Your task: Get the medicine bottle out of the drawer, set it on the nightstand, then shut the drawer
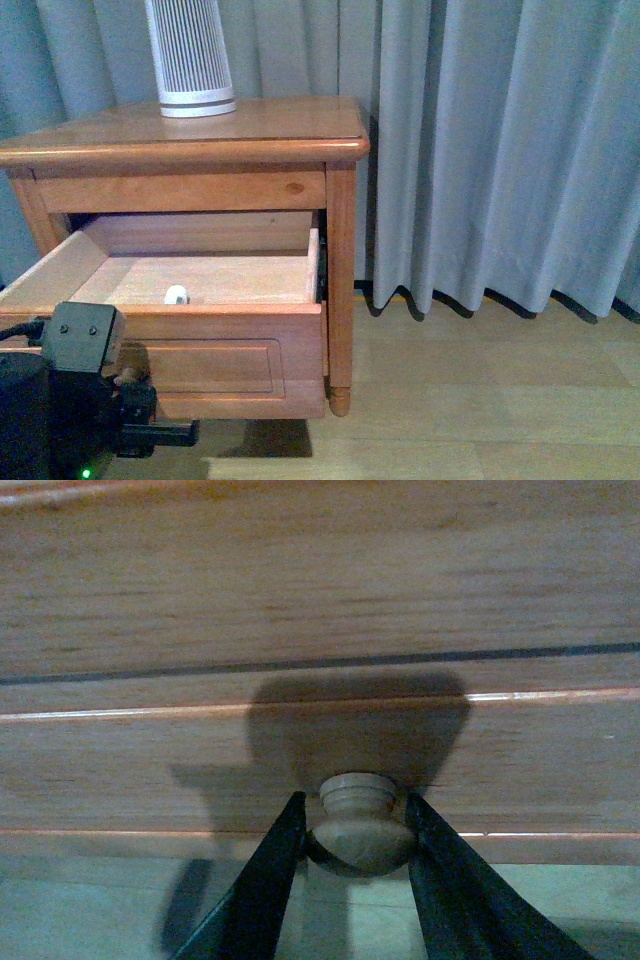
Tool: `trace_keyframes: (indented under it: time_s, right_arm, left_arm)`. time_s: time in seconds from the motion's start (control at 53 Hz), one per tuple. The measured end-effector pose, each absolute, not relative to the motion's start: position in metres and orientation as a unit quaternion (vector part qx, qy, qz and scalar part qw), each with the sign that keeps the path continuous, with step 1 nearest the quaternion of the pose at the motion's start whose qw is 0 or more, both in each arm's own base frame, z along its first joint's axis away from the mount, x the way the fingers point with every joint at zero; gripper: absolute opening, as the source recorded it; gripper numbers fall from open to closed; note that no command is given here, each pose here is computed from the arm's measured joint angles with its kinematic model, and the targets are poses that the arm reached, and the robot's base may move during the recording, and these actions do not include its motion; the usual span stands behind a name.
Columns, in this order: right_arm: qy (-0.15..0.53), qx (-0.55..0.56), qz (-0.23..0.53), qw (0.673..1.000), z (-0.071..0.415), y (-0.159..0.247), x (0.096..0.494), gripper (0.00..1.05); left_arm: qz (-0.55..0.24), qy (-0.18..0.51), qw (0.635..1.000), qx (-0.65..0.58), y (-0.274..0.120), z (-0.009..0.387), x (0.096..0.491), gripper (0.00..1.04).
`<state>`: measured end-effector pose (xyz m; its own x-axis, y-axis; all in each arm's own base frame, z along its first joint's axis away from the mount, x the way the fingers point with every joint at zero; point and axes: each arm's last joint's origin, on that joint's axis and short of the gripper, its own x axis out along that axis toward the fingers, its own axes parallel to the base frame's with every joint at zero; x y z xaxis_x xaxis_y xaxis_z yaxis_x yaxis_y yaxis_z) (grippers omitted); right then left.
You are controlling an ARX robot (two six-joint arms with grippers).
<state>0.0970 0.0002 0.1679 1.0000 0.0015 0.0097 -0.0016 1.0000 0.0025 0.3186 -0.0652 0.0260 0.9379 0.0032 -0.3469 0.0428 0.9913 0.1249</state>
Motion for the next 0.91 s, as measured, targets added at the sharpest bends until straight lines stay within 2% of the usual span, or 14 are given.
trace_keyframes:
  time_s: [0.208, 0.321, 0.472, 0.717, 0.811, 0.906]
  right_arm:
    - [-0.005, 0.001, 0.001, 1.000, 0.168, 0.000, 0.097, 0.98]
    - [-0.005, 0.001, 0.001, 1.000, 0.168, 0.000, 0.097, 0.98]
    - [-0.005, 0.001, 0.001, 1.000, 0.168, 0.000, 0.097, 0.98]
    - [-0.005, 0.001, 0.001, 1.000, 0.168, 0.000, 0.097, 0.98]
    - [-0.005, 0.001, 0.001, 1.000, 0.168, 0.000, 0.097, 0.98]
    - [-0.005, 0.001, 0.001, 1.000, 0.168, 0.000, 0.097, 0.98]
  left_arm:
    - [-0.025, 0.239, 0.968, 0.070, -0.056, 0.024, 0.291, 0.59]
    - [-0.015, 0.222, 0.973, 0.062, -0.046, 0.054, 0.294, 0.77]
    - [-0.011, 0.175, 0.982, 0.069, -0.035, 0.112, 0.294, 0.99]
    - [-0.001, 0.065, 0.992, 0.109, -0.027, 0.215, 0.247, 0.98]
    - [0.022, 0.042, 0.993, 0.108, -0.019, 0.237, 0.217, 0.98]
    - [0.042, 0.040, 0.993, 0.103, -0.014, 0.243, 0.186, 0.98]
